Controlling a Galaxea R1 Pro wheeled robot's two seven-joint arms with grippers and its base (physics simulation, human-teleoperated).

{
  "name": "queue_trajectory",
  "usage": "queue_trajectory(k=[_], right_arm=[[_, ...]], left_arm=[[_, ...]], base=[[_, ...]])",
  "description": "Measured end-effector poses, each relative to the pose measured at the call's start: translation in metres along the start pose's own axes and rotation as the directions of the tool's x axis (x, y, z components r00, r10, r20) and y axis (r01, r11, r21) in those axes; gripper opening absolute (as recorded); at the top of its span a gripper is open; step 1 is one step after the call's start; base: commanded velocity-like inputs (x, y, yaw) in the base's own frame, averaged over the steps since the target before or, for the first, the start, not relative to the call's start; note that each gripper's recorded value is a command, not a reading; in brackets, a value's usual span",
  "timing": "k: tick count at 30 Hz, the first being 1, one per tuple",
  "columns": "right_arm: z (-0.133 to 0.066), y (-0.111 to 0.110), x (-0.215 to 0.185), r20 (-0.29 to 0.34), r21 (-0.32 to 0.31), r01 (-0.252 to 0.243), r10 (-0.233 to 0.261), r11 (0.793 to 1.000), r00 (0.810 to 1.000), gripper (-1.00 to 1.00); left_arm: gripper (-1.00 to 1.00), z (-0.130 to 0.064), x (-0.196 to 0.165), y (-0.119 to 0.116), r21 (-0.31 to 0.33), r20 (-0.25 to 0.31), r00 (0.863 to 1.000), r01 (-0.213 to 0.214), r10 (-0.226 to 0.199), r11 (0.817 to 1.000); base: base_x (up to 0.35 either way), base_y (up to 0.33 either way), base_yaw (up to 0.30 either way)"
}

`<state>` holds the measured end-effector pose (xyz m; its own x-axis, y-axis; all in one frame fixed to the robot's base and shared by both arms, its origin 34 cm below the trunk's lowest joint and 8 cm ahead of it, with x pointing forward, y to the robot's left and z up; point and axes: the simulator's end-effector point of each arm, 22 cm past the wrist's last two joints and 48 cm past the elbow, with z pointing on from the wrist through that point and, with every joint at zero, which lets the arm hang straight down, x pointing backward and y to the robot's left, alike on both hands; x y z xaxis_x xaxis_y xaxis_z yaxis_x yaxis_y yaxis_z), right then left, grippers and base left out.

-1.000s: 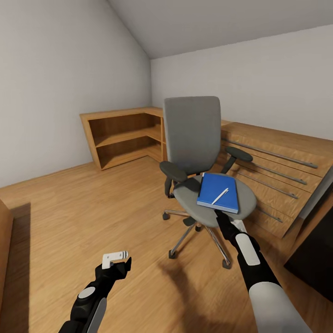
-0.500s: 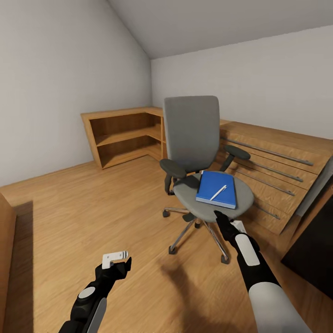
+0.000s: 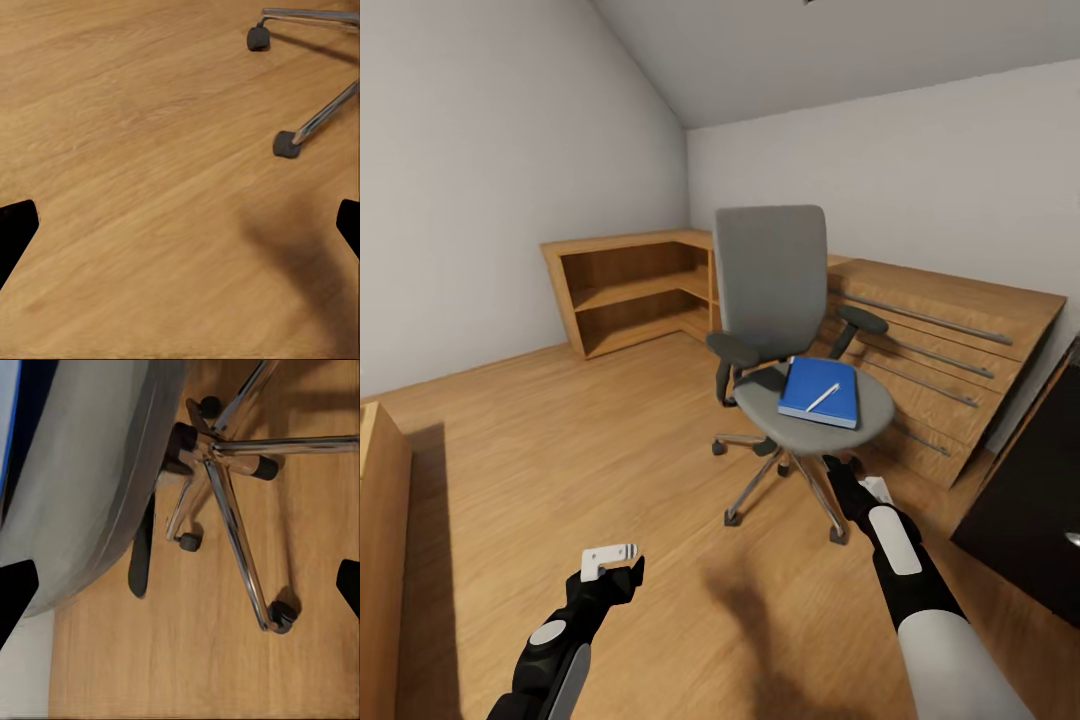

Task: In the bedroom, organize the workspace by keeping the computer under the desk, ensuring the monitor is on the desk, placing the keyboard on the desk next to the monitor, placing the mouse on the desk next to the keyboard, moving the folder from the swivel chair onto the desk next to the mouse, stacking the notebook on top of the folder with the pen on top of the notebook, and positioning the swivel chair next to the desk.

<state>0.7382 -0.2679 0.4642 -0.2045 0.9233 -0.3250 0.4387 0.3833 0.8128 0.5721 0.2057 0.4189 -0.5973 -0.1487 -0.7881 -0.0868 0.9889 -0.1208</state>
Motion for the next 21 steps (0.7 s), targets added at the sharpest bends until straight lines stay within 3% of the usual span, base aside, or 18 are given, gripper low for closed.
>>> queue_trajectory(k=[8,12,21], right_arm=[[0.000,0.000,0.000,0.000,0.001,0.000,0.000,1.000,1.000,1.00],[0.000,0.000,0.000,0.000,0.003,0.000,0.000,1.000,1.000,1.00],[-0.014,0.027,-0.012,0.020,-0.029,0.005,-0.005,1.000,1.000,1.00]], left_arm=[[1.00,0.000,-0.001,0.000,0.000,0.002,1.000,0.000,0.000,1.000],[1.00,-0.001,-0.002,0.000,0.001,0.004,1.000,0.001,-0.001,1.000],[1.00,-0.010,-0.020,-0.002,0.006,0.044,0.999,0.000,-0.001,1.000]], base=[[-0.260,0.000,0.000],[-0.073,0.000,0.000],[-0.010,0.000,0.000]])
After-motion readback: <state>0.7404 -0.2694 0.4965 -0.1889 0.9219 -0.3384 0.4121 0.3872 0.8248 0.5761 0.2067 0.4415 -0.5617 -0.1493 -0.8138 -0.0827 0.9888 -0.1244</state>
